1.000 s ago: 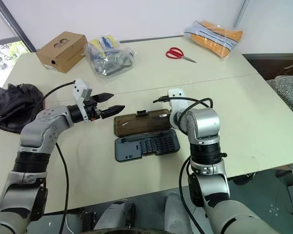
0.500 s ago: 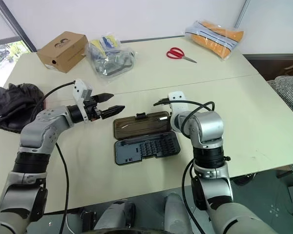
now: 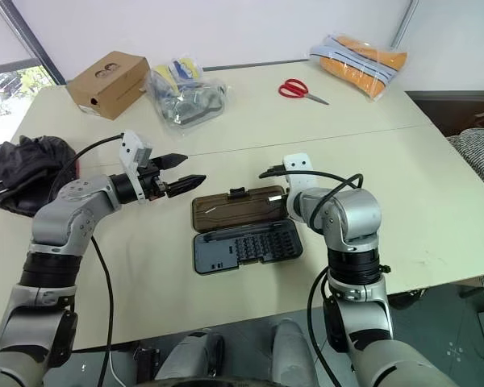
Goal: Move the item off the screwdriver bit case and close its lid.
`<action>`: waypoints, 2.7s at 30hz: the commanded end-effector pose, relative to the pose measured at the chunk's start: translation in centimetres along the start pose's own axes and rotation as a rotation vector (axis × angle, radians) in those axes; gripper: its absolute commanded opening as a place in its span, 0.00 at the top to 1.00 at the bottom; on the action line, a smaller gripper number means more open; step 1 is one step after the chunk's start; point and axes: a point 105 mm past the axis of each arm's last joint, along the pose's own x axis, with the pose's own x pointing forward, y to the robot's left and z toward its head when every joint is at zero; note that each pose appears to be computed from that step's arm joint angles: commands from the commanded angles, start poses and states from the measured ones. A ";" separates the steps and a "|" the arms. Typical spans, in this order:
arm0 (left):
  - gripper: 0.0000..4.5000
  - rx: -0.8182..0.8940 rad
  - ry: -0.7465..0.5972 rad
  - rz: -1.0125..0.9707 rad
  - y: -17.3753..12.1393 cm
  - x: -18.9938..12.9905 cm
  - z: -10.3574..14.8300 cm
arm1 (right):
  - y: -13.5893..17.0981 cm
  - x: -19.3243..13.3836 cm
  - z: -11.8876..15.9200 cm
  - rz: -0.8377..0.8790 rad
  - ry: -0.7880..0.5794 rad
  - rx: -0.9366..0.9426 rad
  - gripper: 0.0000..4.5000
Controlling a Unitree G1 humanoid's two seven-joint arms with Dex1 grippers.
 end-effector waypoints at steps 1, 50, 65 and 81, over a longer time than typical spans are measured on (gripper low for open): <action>0.00 0.027 -0.016 -0.021 -0.4 -0.4 0.9 | -0.3 -0.4 0.3 -0.008 -0.017 0.005 0.58; 0.99 -0.057 0.278 -0.626 -9.2 -1.5 -5.6 | -0.1 -3.9 5.5 0.198 -0.403 -0.318 0.00; 0.99 0.019 0.352 -0.575 -8.2 -0.9 -10.2 | 2.6 -2.9 7.7 0.496 -0.392 -0.739 0.00; 0.99 0.017 0.325 -0.532 -7.8 -0.8 -9.5 | 1.3 3.3 6.9 0.564 -0.274 -0.873 0.00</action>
